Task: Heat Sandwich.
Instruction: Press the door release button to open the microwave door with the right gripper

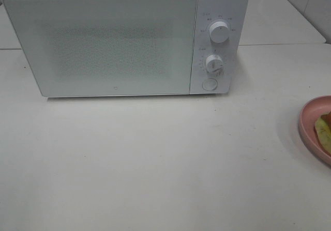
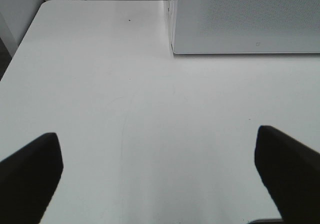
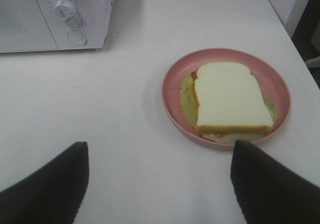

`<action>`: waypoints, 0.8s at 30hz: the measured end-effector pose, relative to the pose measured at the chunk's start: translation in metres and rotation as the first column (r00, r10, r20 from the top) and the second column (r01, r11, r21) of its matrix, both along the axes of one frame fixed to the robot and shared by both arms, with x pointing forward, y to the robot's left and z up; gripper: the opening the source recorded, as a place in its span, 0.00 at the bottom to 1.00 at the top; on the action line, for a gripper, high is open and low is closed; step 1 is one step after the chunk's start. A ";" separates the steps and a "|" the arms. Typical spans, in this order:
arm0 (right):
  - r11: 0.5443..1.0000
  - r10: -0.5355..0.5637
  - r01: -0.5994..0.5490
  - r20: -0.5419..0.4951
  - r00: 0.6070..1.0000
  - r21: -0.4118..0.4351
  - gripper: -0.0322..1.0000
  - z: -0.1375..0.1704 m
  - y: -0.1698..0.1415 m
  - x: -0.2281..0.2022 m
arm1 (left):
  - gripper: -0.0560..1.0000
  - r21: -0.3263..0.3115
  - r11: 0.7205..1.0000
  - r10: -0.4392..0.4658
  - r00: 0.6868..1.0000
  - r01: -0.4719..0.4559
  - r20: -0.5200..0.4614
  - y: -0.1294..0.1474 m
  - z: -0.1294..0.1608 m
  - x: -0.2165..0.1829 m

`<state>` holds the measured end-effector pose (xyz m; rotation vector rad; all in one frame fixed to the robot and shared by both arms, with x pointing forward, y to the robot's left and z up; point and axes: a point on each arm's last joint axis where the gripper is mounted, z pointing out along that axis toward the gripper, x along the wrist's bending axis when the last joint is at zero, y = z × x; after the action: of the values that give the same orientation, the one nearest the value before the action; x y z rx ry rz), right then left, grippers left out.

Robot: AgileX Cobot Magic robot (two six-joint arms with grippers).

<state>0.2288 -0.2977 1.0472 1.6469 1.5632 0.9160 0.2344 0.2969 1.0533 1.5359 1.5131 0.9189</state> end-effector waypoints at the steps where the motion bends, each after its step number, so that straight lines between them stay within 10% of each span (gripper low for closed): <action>1: 1.000 0.000 0.000 0.000 1.000 0.000 0.77 0.000 0.000 0.000 | 0.99 0.000 1.000 0.000 1.000 0.000 0.000 0.000 0.000 0.000; 24: 1.000 0.000 0.000 0.000 1.000 0.000 0.77 0.000 0.000 0.000 | 0.99 0.000 1.000 0.000 1.000 0.000 0.000 0.000 0.000 0.000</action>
<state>0.2288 -0.2977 1.0472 1.6469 1.5632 0.9160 0.2344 0.2969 1.0533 1.5359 1.5131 0.9189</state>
